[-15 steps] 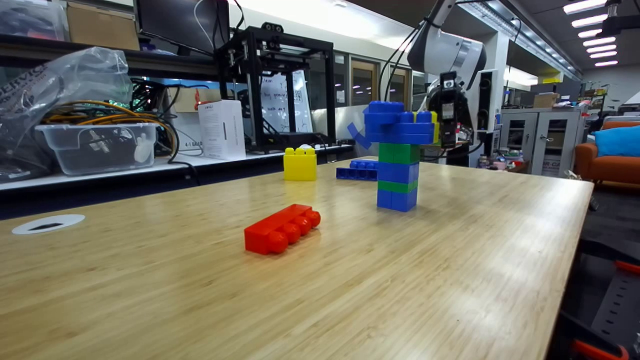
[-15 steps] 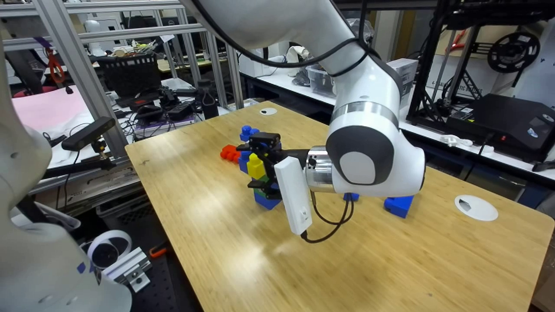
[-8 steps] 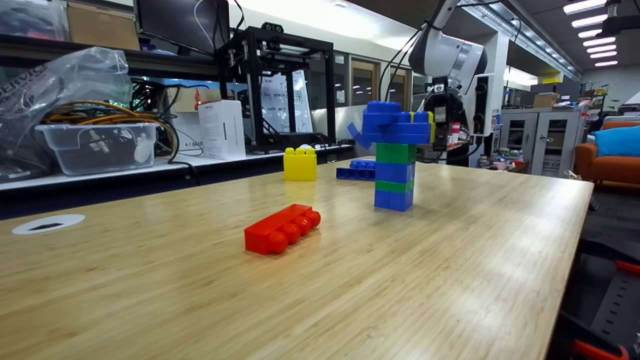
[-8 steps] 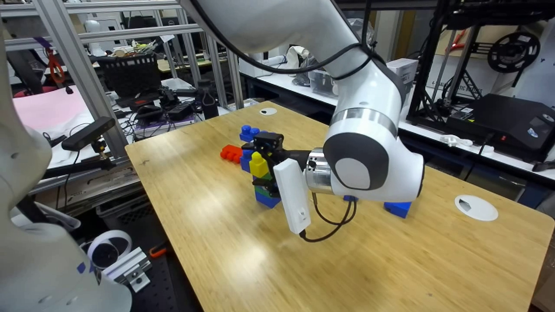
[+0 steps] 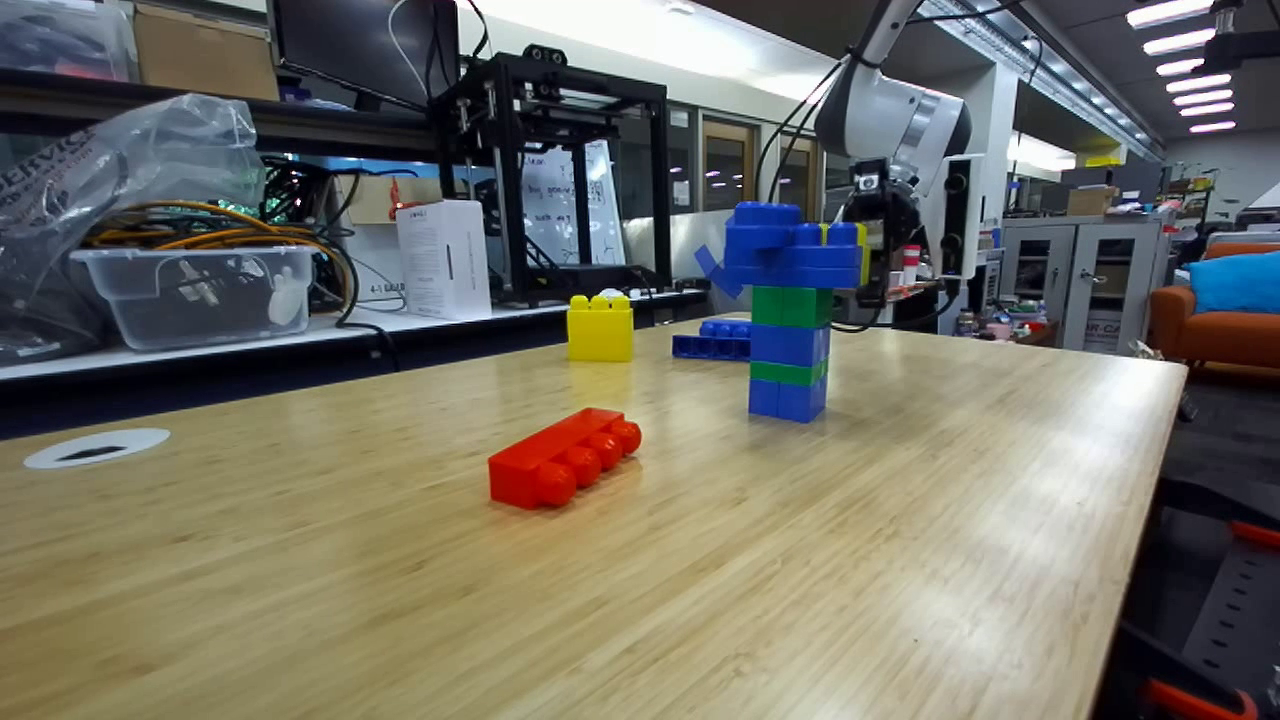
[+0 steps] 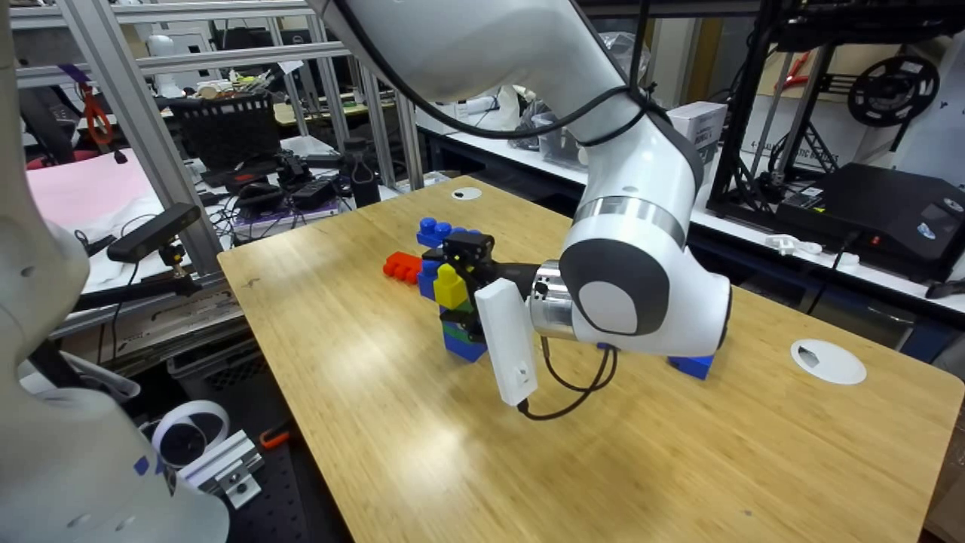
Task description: Knock down the building blocks
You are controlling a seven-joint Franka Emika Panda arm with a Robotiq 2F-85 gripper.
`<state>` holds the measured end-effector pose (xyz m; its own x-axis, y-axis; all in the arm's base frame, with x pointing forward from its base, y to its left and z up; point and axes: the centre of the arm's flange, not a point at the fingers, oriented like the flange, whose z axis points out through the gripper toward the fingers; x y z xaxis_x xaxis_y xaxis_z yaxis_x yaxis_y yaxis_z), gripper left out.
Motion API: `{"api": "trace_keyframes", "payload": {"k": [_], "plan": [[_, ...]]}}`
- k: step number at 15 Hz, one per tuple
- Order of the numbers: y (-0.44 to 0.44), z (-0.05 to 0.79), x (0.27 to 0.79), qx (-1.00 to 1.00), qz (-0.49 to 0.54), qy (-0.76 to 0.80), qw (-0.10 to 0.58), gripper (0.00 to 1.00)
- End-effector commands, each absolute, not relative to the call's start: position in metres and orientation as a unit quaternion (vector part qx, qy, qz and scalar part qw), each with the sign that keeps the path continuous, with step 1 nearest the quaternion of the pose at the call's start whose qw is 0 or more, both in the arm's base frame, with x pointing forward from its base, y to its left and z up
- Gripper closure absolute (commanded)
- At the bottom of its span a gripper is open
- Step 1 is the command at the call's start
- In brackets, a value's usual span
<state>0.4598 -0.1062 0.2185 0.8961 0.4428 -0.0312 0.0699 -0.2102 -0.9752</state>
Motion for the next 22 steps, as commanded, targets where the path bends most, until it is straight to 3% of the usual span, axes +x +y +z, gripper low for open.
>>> {"api": "trace_keyframes", "payload": {"k": [1, 10, 11, 13, 16, 22], "plan": [[-0.102, 0.217, 0.462, -0.768, 0.141, -0.159, 0.605, 0.00], [-0.108, 0.215, 0.463, -0.762, 0.120, -0.134, 0.622, 0.00], [-0.108, 0.215, 0.462, -0.763, 0.119, -0.133, 0.621, 0.25], [-0.108, 0.214, 0.462, -0.763, 0.120, -0.133, 0.621, 0.34], [-0.107, 0.213, 0.462, -0.764, 0.122, -0.133, 0.619, 0.56], [-0.111, 0.223, 0.463, -0.773, 0.110, -0.148, 0.607, 0.58]]}}
